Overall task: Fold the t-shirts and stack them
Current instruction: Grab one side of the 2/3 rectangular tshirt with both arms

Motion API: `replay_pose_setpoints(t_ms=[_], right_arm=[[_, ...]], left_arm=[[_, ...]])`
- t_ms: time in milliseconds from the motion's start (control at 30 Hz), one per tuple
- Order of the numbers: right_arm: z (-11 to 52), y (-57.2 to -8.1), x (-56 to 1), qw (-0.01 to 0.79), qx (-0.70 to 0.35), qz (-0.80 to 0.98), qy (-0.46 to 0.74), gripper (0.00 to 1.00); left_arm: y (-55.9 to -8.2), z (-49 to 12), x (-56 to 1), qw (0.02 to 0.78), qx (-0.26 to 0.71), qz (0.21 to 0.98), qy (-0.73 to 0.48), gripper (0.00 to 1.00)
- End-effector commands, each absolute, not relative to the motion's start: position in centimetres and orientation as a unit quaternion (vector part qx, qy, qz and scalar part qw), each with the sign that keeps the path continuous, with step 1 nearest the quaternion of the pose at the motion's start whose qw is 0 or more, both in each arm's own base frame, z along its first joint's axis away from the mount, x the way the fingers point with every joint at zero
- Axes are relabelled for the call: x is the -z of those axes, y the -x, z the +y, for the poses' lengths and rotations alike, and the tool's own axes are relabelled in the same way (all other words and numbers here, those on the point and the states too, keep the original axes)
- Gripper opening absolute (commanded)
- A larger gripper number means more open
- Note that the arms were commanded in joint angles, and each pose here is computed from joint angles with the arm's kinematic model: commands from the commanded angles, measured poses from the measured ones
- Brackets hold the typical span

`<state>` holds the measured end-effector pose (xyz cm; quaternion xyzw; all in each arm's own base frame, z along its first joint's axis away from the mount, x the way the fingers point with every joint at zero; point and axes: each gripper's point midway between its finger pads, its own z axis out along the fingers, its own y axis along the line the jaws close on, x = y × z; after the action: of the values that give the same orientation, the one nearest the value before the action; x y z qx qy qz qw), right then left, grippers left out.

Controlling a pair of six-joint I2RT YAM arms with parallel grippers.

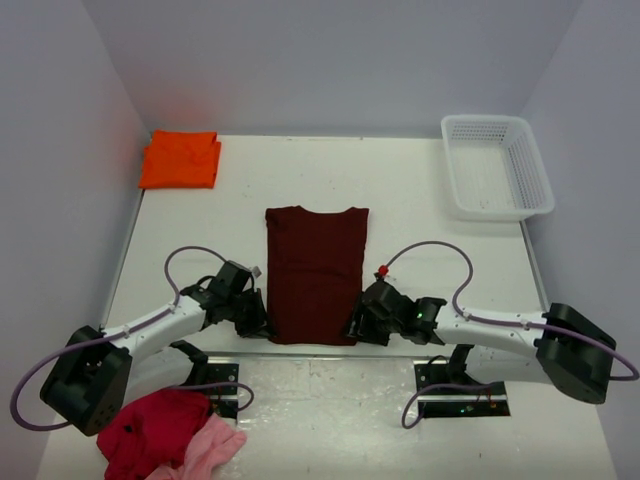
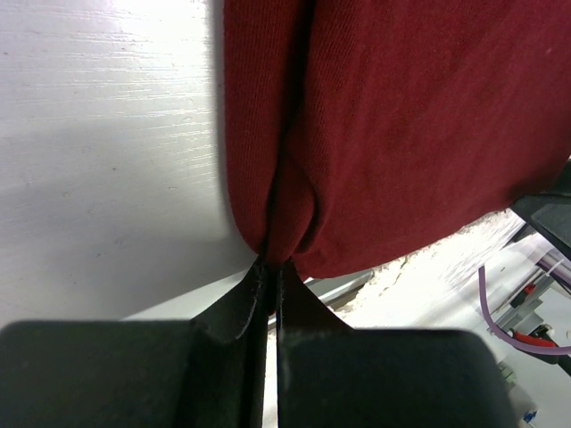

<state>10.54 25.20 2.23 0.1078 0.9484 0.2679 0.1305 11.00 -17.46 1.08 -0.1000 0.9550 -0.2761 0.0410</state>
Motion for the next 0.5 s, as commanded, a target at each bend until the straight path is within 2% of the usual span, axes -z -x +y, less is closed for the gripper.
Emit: replay_pose_setpoints(t_ms=[0, 333, 467], right_arm=[[20.2, -9.3, 0.5, 0.132, -0.167, 0.967, -0.139, 0.57], [21.3, -8.9, 2.2, 0.108, -0.172, 0.970, -0.134, 0.55], [22.1, -8.8, 2.7, 0.101, -0.170, 0.971, -0.136, 0.49]], left_arm=[[-11.4, -17.5, -1.1, 0.052, 0.276, 0.956, 0.084, 0.00], [-11.3, -17.7, -1.6, 0.052, 0.287, 0.953, 0.083, 0.00], [-11.2, -17.7, -1.8, 0.055, 0.289, 0.952, 0.081, 0.00]])
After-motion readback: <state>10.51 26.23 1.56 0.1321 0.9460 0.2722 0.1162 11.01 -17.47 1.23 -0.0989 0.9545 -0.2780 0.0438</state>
